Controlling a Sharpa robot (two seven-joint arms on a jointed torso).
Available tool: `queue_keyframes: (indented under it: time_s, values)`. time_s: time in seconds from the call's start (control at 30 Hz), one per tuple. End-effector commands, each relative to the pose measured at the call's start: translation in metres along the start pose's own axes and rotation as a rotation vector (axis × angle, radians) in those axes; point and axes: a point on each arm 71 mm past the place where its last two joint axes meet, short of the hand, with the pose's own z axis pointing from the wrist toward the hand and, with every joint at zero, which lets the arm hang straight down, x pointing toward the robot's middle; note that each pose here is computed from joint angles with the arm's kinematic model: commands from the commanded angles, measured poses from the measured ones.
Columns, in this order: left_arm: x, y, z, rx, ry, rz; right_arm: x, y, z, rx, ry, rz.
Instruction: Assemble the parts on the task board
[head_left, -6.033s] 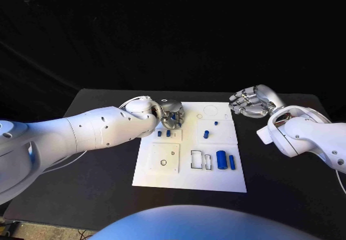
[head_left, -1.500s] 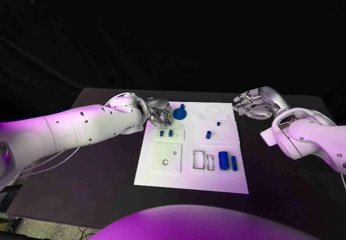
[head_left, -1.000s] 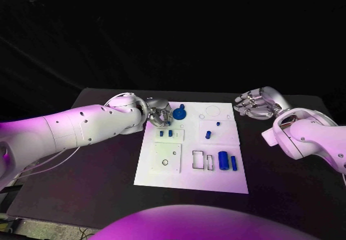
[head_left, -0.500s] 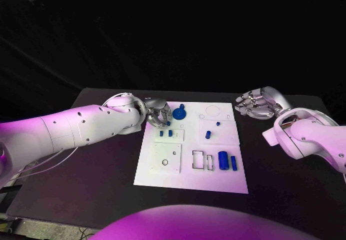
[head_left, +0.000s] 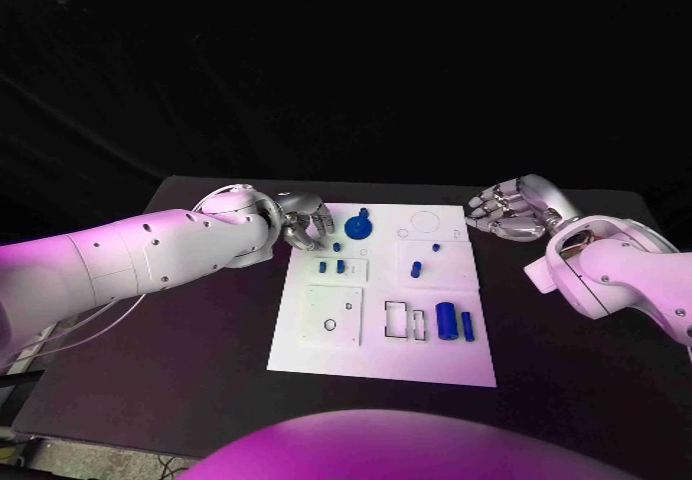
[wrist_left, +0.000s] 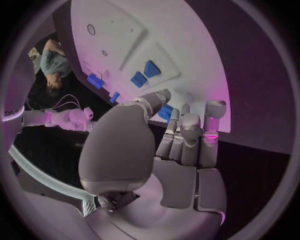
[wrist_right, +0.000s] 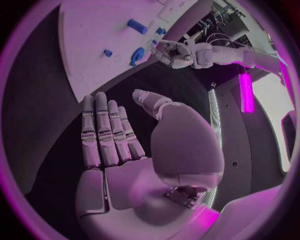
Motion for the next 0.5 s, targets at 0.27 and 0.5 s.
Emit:
queue_keyframes:
  time_s: [0.27,0.5]
  values:
    - [-0.0238,0.0009,-0.0217,0.129,-0.2,-0.5,0.021,0.008,0.003,-0.119,0.234,-0.432]
    - [-0.0287,0.016,-0.0379,0.102,-0.24,-1.03,0.03,0.015,0.013,-0.162,0.25,-0.608]
